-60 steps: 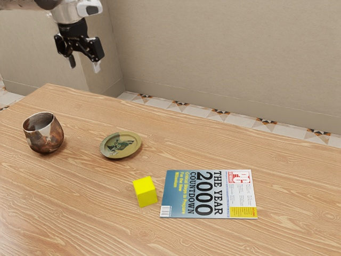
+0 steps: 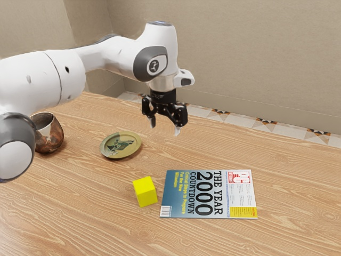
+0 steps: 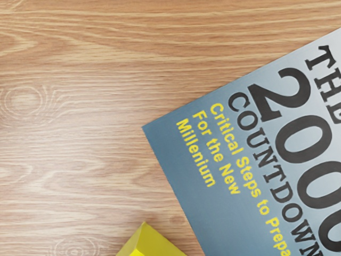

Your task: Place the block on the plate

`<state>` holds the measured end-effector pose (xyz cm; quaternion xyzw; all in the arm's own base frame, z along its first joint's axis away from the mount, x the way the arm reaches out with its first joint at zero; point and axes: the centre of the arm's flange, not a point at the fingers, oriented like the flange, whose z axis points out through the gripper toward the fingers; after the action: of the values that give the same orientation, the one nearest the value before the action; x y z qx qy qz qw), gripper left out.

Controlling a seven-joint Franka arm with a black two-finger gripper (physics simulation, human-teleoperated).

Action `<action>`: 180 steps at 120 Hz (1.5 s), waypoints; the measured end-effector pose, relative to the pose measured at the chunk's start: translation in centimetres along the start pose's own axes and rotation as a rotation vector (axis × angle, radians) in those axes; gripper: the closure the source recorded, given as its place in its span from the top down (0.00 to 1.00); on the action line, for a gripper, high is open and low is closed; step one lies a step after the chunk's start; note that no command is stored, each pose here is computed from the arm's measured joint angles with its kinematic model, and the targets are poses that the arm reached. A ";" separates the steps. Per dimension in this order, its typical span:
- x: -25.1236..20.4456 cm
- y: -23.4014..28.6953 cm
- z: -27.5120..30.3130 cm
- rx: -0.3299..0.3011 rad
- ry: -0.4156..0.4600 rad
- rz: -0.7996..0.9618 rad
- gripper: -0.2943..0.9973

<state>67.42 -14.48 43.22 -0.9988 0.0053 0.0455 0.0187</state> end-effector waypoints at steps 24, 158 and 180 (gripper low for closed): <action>-0.8 -0.7 9.3 -0.046 -0.072 -0.251 0.76; -10.6 -1.7 11.9 -0.047 0.082 0.464 0.76; -10.6 -2.1 12.7 -0.047 0.123 0.650 0.76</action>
<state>55.69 -11.79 31.64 -0.9459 0.3237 -0.0110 -0.0202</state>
